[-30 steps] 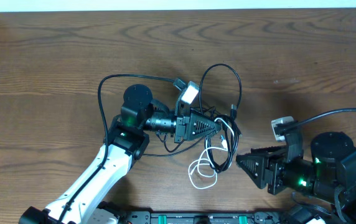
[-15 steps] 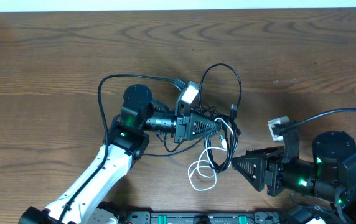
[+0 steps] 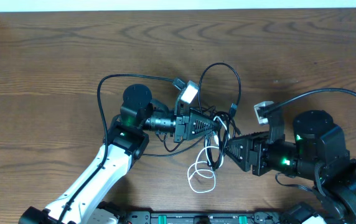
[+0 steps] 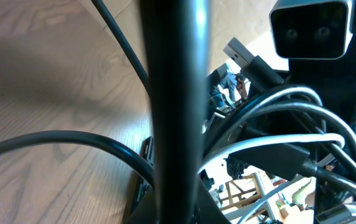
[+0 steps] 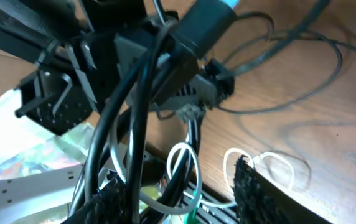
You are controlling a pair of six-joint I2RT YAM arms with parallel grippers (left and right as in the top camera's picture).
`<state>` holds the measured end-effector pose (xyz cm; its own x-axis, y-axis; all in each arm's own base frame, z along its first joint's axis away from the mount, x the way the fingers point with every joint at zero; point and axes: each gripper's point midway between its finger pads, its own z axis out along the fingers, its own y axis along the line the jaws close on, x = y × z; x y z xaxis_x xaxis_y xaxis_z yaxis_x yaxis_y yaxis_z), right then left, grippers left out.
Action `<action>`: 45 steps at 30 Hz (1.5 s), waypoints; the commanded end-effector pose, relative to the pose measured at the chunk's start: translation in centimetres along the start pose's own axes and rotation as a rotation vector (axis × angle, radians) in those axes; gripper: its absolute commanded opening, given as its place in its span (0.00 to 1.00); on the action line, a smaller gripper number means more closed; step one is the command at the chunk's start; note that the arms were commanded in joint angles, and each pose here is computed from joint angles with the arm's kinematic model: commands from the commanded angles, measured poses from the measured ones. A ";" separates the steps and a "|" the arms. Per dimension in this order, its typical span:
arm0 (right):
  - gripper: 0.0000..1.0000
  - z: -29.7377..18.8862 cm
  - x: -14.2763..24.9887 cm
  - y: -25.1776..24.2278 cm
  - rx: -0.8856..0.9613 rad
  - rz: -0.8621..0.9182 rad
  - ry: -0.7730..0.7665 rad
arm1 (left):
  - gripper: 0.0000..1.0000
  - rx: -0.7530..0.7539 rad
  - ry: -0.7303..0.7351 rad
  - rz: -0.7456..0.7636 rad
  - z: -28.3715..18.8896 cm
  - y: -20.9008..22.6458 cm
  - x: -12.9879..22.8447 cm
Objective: Untangle cables
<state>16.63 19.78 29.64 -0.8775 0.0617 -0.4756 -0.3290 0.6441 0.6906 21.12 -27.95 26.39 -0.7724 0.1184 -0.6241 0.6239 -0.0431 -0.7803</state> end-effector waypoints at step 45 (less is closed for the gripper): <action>0.59 -2.6 1.1 1.0 -0.030 -0.046 -0.040 | 0.08 0.020 0.011 0.018 0.0 -0.6 -0.2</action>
<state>14.88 18.22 30.66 -0.8513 0.0801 -0.5186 -0.3528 0.6442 0.6786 21.03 -27.95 26.41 -0.7713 0.1214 -0.6248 0.6244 -0.0466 -0.7797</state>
